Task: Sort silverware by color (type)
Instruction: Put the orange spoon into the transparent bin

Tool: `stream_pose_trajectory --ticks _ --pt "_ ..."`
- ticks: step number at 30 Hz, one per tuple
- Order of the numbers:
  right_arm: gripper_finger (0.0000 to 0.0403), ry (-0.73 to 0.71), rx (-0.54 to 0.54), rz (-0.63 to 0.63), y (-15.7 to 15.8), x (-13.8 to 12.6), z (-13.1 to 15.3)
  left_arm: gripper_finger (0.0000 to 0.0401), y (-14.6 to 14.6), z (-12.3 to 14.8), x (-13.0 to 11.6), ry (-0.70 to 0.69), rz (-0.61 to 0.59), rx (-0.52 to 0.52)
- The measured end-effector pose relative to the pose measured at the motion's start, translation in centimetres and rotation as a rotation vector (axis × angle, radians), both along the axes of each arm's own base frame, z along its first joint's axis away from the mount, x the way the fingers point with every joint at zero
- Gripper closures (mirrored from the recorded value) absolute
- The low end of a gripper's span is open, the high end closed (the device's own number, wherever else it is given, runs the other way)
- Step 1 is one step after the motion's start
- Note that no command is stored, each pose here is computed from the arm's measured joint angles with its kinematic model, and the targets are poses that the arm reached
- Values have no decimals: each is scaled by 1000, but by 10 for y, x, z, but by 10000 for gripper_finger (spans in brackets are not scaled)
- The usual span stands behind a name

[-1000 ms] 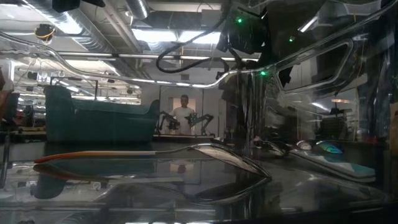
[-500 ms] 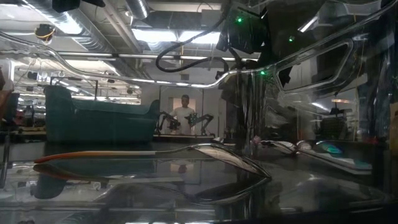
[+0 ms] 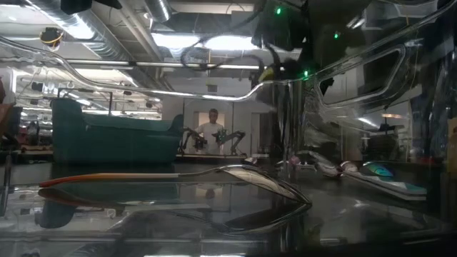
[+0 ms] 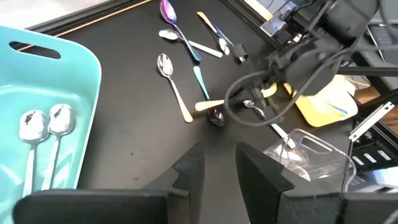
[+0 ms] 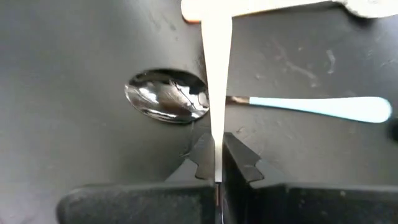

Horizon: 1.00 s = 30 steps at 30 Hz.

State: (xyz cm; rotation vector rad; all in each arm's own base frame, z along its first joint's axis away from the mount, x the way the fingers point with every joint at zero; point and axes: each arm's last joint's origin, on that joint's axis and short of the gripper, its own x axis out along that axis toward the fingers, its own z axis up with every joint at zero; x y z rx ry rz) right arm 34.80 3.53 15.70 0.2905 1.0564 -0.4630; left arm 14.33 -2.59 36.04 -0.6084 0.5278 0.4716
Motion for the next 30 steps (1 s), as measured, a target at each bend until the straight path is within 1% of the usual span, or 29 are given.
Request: stream_pose_trajectory --ticks 3,8,12,18,23,27,30 --pt "401 -19 -2 11 -1 -4 13 316 0 0 0 0 0 0" --pt "401 -103 5 21 -1 -11 40 316 0 0 0 -1 10 10" --pt "402 -174 40 70 0 -16 62 316 1 0 1 1 19 30" --pt "402 -344 170 218 5 -18 92 316 1 -1 2 20 9 106" --pt "403 -499 296 366 15 -14 110 316 0 -3 6 42 -3 133" --pt "403 -565 335 487 33 -13 116 316 -1 -5 11 58 3 146" --pt "403 -568 326 564 49 -16 117 316 -2 -7 15 70 5 152"
